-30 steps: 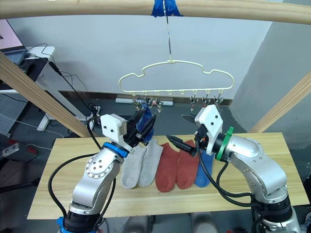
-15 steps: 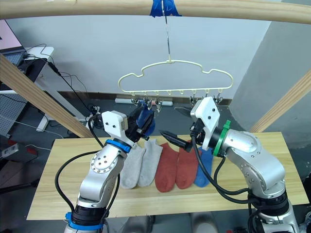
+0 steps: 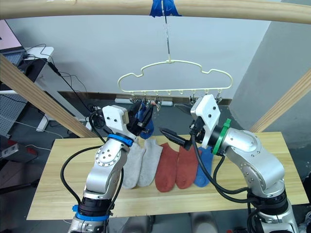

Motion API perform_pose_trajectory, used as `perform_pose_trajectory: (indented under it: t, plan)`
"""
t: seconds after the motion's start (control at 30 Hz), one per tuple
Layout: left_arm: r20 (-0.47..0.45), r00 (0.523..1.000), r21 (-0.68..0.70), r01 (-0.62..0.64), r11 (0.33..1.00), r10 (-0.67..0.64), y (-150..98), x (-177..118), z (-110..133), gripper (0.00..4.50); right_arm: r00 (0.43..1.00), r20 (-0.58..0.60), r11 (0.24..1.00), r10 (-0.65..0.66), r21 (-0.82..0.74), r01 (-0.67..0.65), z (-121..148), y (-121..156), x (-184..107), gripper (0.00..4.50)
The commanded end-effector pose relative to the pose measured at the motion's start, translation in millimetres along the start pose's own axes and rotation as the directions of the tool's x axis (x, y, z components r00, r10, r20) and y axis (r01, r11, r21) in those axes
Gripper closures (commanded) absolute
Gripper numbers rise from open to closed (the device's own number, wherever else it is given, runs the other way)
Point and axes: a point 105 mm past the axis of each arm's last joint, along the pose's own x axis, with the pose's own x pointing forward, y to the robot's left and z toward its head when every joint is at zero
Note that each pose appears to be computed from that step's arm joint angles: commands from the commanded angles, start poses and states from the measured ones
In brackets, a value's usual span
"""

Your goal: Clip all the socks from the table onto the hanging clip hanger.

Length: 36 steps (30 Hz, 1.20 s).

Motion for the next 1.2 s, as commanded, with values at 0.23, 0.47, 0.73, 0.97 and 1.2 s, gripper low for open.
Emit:
perform_pose_trajectory:
  t: [0.23,0.47,0.73,0.97,1.2]
  plan:
    - [0.080,0.996,0.036,-0.029,0.999,0.026,3.8,10.9,16.4,2.47,0.998,0.057,0.999,0.017,-0.048,-0.015,15.6,5.9,0.1,0.00]
    - [0.101,0.994,0.038,-0.040,0.998,0.036,2.3,15.0,20.5,2.47,0.998,0.065,0.999,0.018,-0.049,-0.015,18.1,6.9,1.1,0.00]
    - [0.099,0.994,0.042,-0.048,0.998,0.044,3.3,15.7,19.5,2.47,0.997,0.069,0.999,0.016,-0.051,-0.012,18.9,6.2,1.8,0.00]
    - [0.099,0.994,0.038,-0.048,0.998,0.044,3.8,16.3,19.2,3.00,0.998,0.068,0.999,0.014,-0.048,-0.010,18.5,5.7,2.3,0.00]
    - [0.100,0.994,0.032,-0.047,0.998,0.043,4.3,15.8,19.9,4.48,0.998,0.063,0.999,0.010,-0.045,-0.008,17.0,5.9,1.6,0.00]
